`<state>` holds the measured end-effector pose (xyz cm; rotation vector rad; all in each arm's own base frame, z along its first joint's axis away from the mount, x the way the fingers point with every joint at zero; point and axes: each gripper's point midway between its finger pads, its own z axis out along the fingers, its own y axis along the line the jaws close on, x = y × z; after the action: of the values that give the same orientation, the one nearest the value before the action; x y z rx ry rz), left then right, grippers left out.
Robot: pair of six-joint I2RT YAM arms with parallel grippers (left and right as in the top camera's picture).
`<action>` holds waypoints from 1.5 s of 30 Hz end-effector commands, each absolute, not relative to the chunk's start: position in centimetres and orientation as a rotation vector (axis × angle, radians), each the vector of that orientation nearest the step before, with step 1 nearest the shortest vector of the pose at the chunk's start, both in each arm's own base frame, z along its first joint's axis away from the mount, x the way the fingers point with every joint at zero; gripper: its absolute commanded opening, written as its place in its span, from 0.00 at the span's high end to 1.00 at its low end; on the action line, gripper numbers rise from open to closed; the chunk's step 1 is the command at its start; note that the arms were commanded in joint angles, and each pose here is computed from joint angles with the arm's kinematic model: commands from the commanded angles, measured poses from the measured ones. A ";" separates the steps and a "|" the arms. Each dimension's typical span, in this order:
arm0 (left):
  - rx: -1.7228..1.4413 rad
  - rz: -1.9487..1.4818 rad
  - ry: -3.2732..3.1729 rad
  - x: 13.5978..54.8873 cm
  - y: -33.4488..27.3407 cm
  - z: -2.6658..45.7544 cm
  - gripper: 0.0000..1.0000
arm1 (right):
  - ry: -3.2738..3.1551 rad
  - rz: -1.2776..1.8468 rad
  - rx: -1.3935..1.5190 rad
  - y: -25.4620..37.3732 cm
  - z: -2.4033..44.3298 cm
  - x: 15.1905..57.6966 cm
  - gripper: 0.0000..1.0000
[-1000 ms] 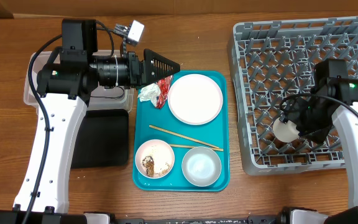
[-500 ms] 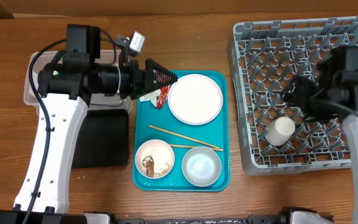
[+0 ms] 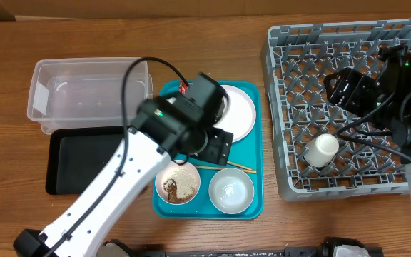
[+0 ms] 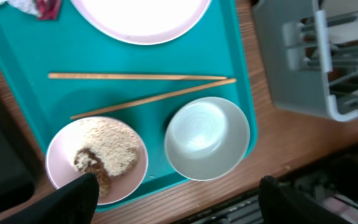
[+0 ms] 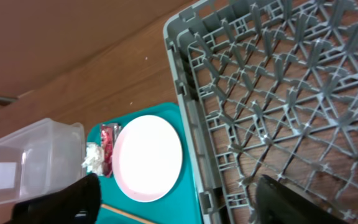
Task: Sort waste into correct bins and load items into the dishwasher
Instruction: 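Return the left arm to rest and move the right gripper to the white bowl, then grasp the rim of the white bowl with the right gripper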
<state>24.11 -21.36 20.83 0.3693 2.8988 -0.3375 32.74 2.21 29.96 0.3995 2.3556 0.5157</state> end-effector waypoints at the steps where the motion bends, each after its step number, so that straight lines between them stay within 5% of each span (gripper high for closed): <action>1: 0.181 -0.163 2.863 25.4 -19.5 20.5 0.18 | 2.386 0.605 0.346 3.8 30.2 32.1 0.27; 9: -0.076 -0.115 2.675 28.1 -13.6 27.3 0.14 | 2.761 0.722 -0.055 12.9 23.5 26.3 0.28; 16: -0.398 -0.117 2.507 27.7 -5.5 33.5 0.00 | 2.931 0.264 -0.223 15.1 17.4 24.6 0.23; 23: -0.660 -0.007 2.471 25.3 0.8 33.8 0.00 | 3.096 0.178 -0.345 16.5 11.5 22.5 0.22; 30: -0.699 0.020 2.488 25.2 1.6 33.3 0.00 | 3.200 0.294 -0.361 17.5 7.4 20.5 0.39; 42: -0.702 0.031 2.512 25.8 1.6 32.7 0.00 | 3.273 0.304 -0.529 18.2 4.2 16.9 0.44; 45: -0.702 0.033 2.517 25.9 1.6 32.6 0.00 | 3.298 0.277 -0.530 18.3 3.1 16.6 0.53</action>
<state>25.66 1.23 32.51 -0.6818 2.5269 0.0178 17.44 18.40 4.23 -0.5230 3.2540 0.2985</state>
